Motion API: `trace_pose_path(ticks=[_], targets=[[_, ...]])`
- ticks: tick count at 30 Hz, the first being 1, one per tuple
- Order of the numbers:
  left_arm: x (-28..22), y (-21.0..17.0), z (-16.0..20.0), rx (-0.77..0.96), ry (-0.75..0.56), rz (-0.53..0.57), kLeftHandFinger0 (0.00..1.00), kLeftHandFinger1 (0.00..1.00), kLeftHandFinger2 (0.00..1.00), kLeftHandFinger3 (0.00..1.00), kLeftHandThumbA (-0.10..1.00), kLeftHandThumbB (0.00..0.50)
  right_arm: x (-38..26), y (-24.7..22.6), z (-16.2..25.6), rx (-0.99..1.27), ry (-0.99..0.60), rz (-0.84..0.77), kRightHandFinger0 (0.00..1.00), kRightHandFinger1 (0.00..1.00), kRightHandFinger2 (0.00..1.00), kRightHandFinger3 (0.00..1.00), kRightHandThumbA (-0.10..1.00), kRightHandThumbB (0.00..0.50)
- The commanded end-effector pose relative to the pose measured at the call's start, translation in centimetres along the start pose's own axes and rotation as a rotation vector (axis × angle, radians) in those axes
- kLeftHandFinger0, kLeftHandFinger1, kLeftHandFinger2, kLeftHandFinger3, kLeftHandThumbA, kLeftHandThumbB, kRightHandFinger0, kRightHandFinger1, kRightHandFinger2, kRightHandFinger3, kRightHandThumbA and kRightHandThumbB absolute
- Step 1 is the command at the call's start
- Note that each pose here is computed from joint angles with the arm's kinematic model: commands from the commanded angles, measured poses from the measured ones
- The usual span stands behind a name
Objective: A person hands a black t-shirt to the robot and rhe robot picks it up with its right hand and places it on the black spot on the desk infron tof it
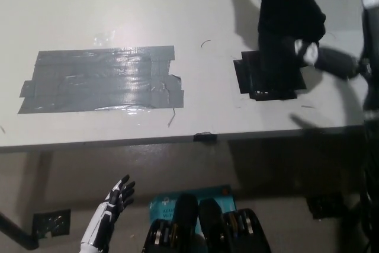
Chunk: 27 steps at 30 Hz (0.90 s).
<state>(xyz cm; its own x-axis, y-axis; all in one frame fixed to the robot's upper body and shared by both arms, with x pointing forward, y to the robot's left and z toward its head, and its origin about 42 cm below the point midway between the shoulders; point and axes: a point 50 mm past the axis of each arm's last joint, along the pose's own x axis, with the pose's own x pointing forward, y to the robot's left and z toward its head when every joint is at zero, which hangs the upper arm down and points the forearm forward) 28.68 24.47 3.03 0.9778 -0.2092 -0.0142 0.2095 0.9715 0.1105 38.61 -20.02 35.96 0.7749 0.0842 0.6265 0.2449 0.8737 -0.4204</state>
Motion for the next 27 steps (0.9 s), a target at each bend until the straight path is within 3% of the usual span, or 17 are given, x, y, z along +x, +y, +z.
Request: trace_pose_path(ticks=[1,5,9,13,16,18,19,20,21,22,23,25,26,27], targets=[[0.4,0.2,1.3,0.006,-0.069,-0.048,1.0,1.0,1.0,1.0,1.0,0.5,4.5,0.1,0.3,-0.121,0.045,-0.108,1.0,1.0,1.0,1.0,1.0,0.374],[0.6,0.4,1.3,0.0,-0.095,-0.049,1.0,1.0,1.0,1.0,1.0,0.5,8.8,1.1,-1.2,-0.148,0.089,-0.107,1.0,1.0,1.0,1.0,0.95,0.374],[0.7,0.2,1.0,-0.008,-0.108,-0.061,1.0,1.0,1.0,1.0,1.0,0.5,12.4,2.3,-2.7,-0.168,0.164,-0.068,1.0,1.0,1.0,1.0,0.99,0.44],[1.0,0.1,1.2,-0.01,-0.118,-0.076,1.0,1.0,1.0,1.0,1.0,0.5,15.3,3.3,-3.8,-0.232,0.222,-0.029,1.0,1.0,1.0,1.0,0.91,0.432],[0.9,0.2,1.5,0.0,-0.108,-0.079,1.0,1.0,1.0,1.0,1.0,0.5,16.9,3.8,-4.8,-0.295,0.275,0.009,1.0,1.0,1.0,1.0,0.73,0.427],[1.0,0.3,1.6,0.003,-0.111,-0.073,1.0,1.0,1.0,1.0,1.0,0.5,17.5,4.0,-5.7,-0.332,0.325,0.026,1.0,1.0,1.0,1.0,0.24,0.393],[1.1,0.3,1.7,0.005,-0.113,-0.072,1.0,1.0,1.0,1.0,1.0,0.5,17.7,4.1,-6.0,-0.341,0.352,0.031,0.86,0.89,0.95,0.97,0.17,0.373],[1.1,0.4,1.7,0.006,-0.114,-0.07,1.0,1.0,1.0,1.0,1.0,0.5,17.7,4.2,-6.4,-0.358,0.364,0.034,0.57,0.64,0.75,0.78,0.05,0.351],[1.1,0.5,1.8,0.007,-0.118,-0.069,1.0,1.0,1.0,1.0,1.0,0.5,17.2,4.4,-7.8,-0.364,0.378,0.034,0.04,0.06,0.26,0.44,-0.09,0.311],[1.2,0.6,1.9,0.011,-0.121,-0.068,1.0,1.0,1.0,1.0,1.0,0.5,16.9,4.4,-8.6,-0.362,0.389,0.031,0.01,0.03,0.3,0.44,-0.1,0.303],[1.3,0.7,2.1,0.014,-0.125,-0.068,1.0,1.0,1.0,1.0,1.0,0.5,16.5,4.4,-9.2,-0.374,0.395,0.022,0.0,0.03,0.45,0.47,-0.1,0.29],[1.3,0.8,2.2,0.019,-0.126,-0.071,1.0,1.0,1.0,1.0,1.0,0.5,15.9,4.4,-10.2,-0.418,0.397,0.036,0.0,0.17,0.72,0.68,-0.1,0.259],[1.3,0.8,2.2,0.019,-0.126,-0.071,1.0,1.0,1.0,1.0,1.0,0.5,15.5,4.4,-10.5,-0.42,0.395,0.035,0.03,0.26,0.78,0.87,-0.1,0.251],[1.3,0.9,2.1,0.022,-0.124,-0.072,1.0,1.0,1.0,1.0,1.0,0.5,15.0,4.3,-10.8,-0.422,0.385,0.028,0.0,0.24,0.74,0.82,-0.1,0.24]])
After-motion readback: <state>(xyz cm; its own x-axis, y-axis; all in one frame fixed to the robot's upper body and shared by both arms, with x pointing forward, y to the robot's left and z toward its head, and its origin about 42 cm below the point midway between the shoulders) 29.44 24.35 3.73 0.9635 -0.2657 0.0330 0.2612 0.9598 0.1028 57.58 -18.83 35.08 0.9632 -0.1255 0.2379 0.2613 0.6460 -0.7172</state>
